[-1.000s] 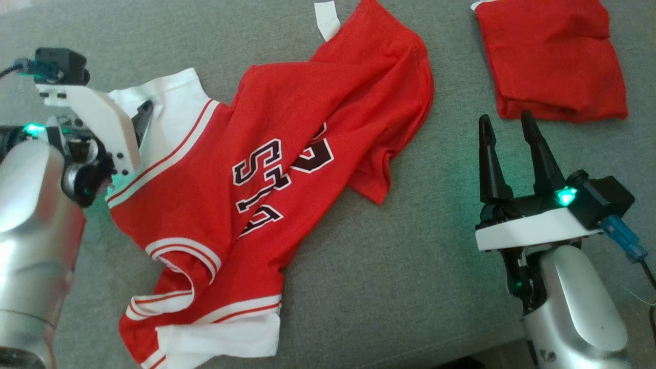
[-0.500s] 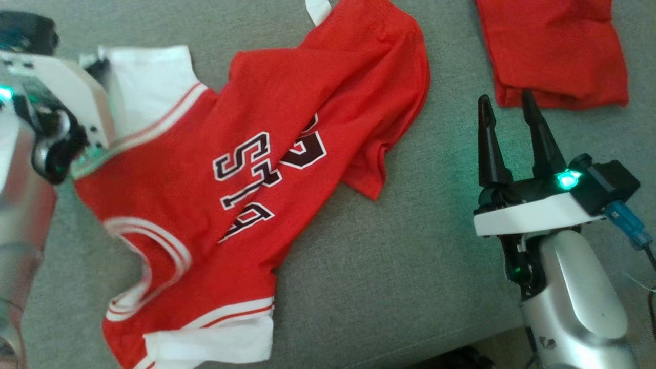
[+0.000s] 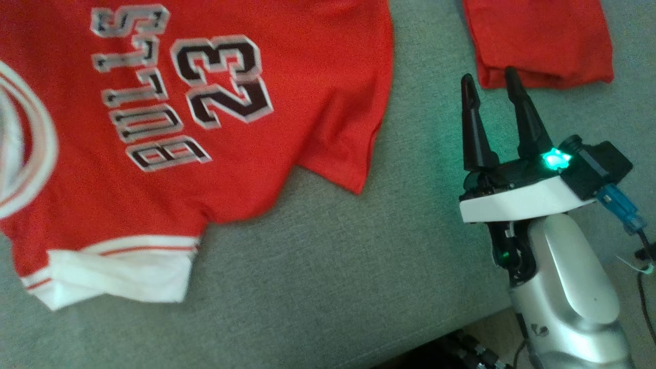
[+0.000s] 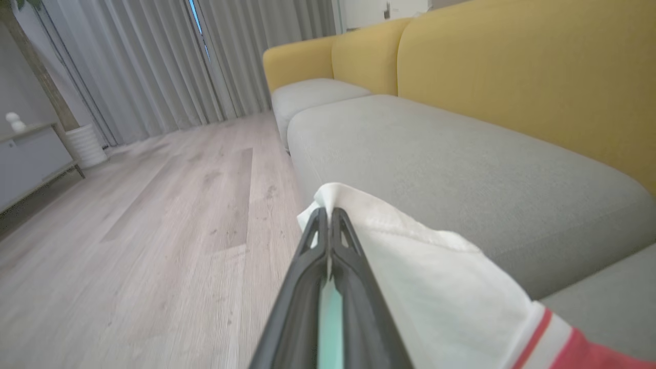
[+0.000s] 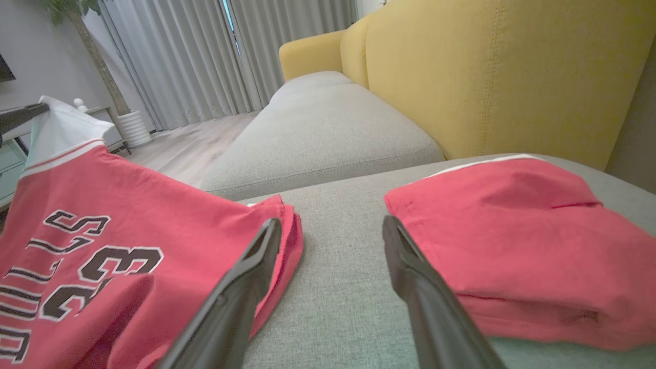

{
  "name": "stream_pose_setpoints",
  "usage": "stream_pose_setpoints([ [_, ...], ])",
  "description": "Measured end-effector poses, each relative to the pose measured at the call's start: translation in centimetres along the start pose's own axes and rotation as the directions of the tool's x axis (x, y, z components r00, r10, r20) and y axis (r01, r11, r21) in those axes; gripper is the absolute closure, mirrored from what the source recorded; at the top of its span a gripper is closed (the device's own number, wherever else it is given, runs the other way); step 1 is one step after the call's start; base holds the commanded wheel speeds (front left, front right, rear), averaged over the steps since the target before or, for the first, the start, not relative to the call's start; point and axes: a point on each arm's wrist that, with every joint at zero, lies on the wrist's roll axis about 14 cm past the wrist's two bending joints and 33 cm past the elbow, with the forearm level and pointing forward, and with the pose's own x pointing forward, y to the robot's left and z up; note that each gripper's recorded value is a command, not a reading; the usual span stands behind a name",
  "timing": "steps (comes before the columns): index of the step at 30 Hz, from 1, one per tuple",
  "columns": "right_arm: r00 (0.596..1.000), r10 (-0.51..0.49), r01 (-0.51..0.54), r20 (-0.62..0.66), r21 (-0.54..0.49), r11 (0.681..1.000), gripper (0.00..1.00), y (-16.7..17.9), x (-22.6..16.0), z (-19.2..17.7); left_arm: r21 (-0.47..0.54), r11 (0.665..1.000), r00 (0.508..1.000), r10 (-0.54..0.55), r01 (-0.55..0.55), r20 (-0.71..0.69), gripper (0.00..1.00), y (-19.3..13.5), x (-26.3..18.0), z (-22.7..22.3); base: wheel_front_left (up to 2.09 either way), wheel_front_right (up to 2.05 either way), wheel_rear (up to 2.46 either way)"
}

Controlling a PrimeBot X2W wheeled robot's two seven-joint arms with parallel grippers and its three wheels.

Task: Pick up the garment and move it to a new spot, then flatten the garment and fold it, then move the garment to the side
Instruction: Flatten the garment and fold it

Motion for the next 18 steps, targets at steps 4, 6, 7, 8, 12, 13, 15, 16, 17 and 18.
stream_pose_setpoints([
  [4, 1.0, -0.006, 0.006, -0.014, 0.007, 1.0, 0.0, -0.2, 0.0, -0.6, 0.031, 0.999, 1.0, 0.015, -0.015, 0.023, 1.0, 0.4, 1.7, 0.7, 0.0, 0.0, 0.0],
  [6, 1.0, -0.012, 0.012, -0.022, 0.004, 1.0, 0.0, -0.5, 0.0, -0.8, 0.042, 0.999, 1.0, 0.024, -0.024, 0.019, 0.59, 0.5, 2.2, 0.1, 0.0, 0.0, 0.0],
  [7, 1.0, -0.014, 0.014, -0.024, 0.004, 1.0, 0.0, -0.5, 0.0, -0.9, 0.04, 0.999, 0.999, 0.037, -0.037, 0.02, 0.31, 0.7, 2.3, -0.2, 0.0, 0.0, 0.0],
  [8, 1.0, -0.013, 0.013, -0.026, 0.004, 1.0, 0.0, -0.5, 0.0, -1.0, 0.043, 0.998, 0.998, 0.049, -0.05, 0.024, 0.0, 0.9, 2.3, -0.5, 0.0, 0.0, 0.0],
  [12, 1.0, 0.006, -0.005, -0.026, 0.013, 1.0, 0.0, 0.2, 0.4, -1.2, 0.055, 0.996, 0.997, 0.069, -0.07, 0.022, 0.0, 1.8, 1.6, -1.5, 0.0, 0.0, 0.0],
  [13, 1.0, 0.01, -0.009, -0.023, 0.015, 1.0, 0.0, 0.3, 0.5, -1.2, 0.06, 0.996, 0.998, 0.062, -0.063, 0.022, 0.0, 1.9, 1.4, -1.5, 0.0, 0.0, 0.0],
  [15, 1.0, 0.02, -0.019, -0.016, 0.013, 1.0, 0.0, 0.6, 0.8, -1.0, 0.06, 0.997, 0.998, 0.054, -0.055, 0.031, 0.0, 2.0, 0.8, -1.2, 0.0, 0.0, 0.0],
  [16, 1.0, 0.023, -0.023, -0.012, 0.009, 1.0, 0.0, 0.8, 0.9, -0.9, 0.052, 0.997, 0.998, 0.049, -0.051, 0.043, 0.0, 1.9, 0.5, -0.9, 0.0, 0.0, 0.0],
  [17, 1.0, 0.028, -0.028, -0.008, 0.006, 1.0, 0.0, 0.9, 1.0, -0.8, 0.042, 0.998, 0.998, 0.038, -0.041, 0.054, 0.0, 1.8, 0.1, -0.5, 0.0, 0.0, 0.0],
  [18, 0.999, 0.032, -0.032, -0.003, 0.003, 0.999, 0.0, 1.1, 1.0, -0.6, 0.036, 0.999, 0.997, 0.03, -0.032, 0.064, 0.0, 1.6, -0.3, -0.2, 0.0, 0.0, 0.0],
])
